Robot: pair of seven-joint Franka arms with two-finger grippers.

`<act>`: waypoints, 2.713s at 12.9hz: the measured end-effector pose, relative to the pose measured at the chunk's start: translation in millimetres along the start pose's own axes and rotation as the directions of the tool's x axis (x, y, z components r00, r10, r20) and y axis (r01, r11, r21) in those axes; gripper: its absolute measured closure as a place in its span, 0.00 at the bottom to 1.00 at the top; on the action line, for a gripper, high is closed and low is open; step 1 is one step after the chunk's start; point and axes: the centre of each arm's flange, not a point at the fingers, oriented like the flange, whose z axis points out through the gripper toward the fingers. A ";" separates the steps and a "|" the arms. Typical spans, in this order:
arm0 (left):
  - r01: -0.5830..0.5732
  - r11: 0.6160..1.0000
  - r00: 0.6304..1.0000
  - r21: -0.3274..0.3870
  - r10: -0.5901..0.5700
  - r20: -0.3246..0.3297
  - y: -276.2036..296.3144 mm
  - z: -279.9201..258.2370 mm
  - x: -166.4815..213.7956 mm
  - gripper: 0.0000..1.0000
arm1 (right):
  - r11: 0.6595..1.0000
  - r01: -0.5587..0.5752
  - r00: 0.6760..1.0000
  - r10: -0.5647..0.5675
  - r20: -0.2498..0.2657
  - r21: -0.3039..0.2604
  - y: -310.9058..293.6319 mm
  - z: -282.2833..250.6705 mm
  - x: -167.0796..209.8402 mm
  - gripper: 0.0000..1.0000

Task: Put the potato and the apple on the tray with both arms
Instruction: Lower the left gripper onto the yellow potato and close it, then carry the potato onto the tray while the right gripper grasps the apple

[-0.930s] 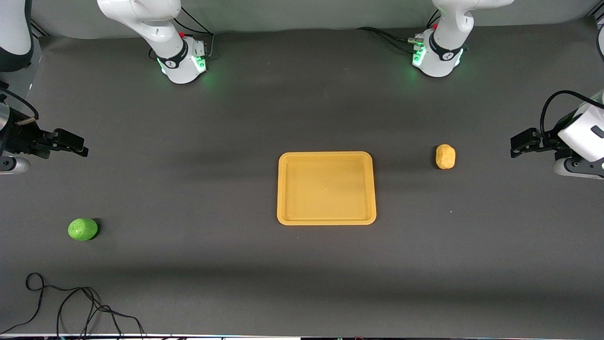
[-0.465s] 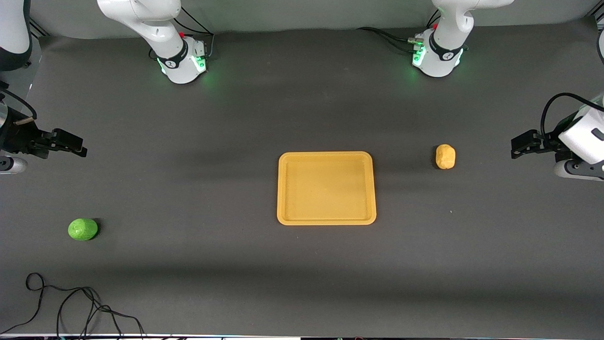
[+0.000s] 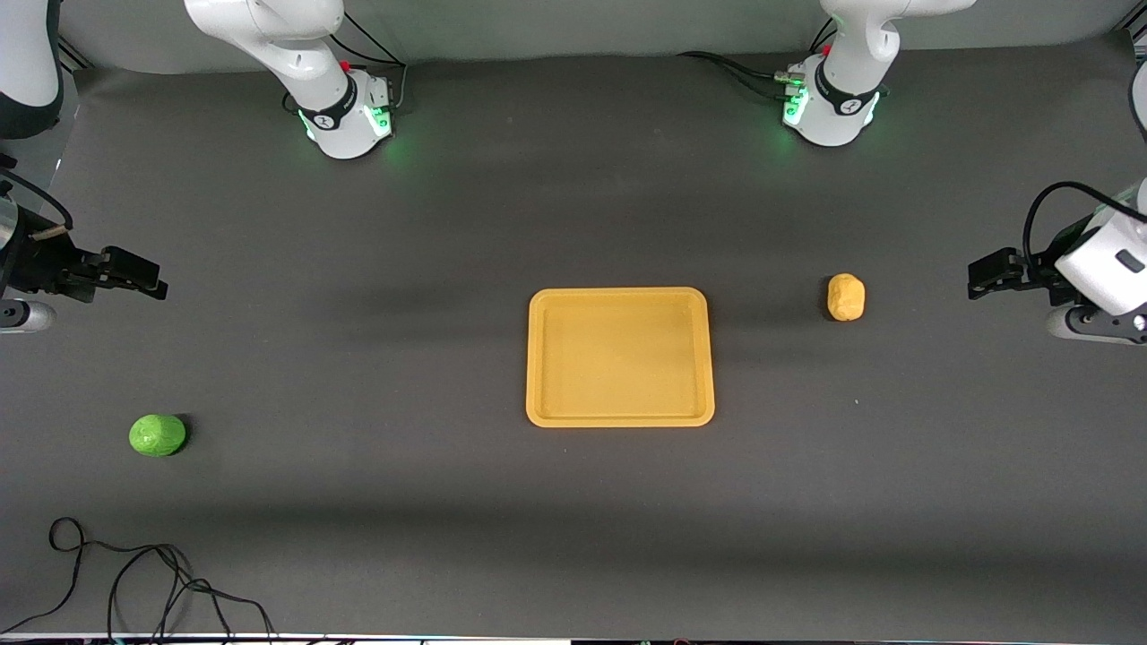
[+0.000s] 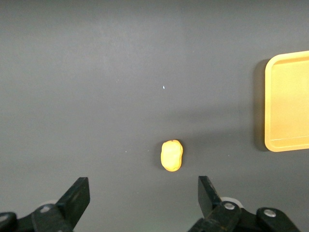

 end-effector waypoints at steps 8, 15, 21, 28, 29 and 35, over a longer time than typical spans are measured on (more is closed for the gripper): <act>0.003 0.999 0.979 -0.037 0.004 0.202 7.9 253.0 -37.9 0.00 | 1.000 -0.001 1.000 0.001 0.005 0.000 0.5 2.7 1.0 0.00; -0.042 0.996 0.963 -0.080 0.062 0.261 54.4 335.2 -45.5 0.00 | 0.997 -0.073 0.997 0.073 0.000 0.002 76.3 29.9 14.0 0.00; -0.109 0.990 0.951 -0.091 0.131 0.282 52.9 369.1 -59.8 0.04 | 1.000 -0.018 0.999 0.018 -0.036 -0.009 211.1 60.8 52.4 0.00; -0.094 0.992 0.951 -0.089 0.116 0.288 54.5 363.2 -66.9 0.42 | 1.000 0.001 0.998 -0.001 -0.071 0.003 216.8 126.8 104.2 0.00; -0.082 0.993 0.953 -0.089 0.105 0.284 56.6 351.7 -62.0 0.42 | 1.000 0.000 0.997 0.001 -0.079 0.005 217.5 151.4 109.1 0.00; 0.126 0.990 0.987 -0.066 -0.119 0.103 236.6 234.9 27.6 0.42 | 0.999 0.001 0.996 0.002 -0.088 0.032 219.5 280.5 119.2 0.00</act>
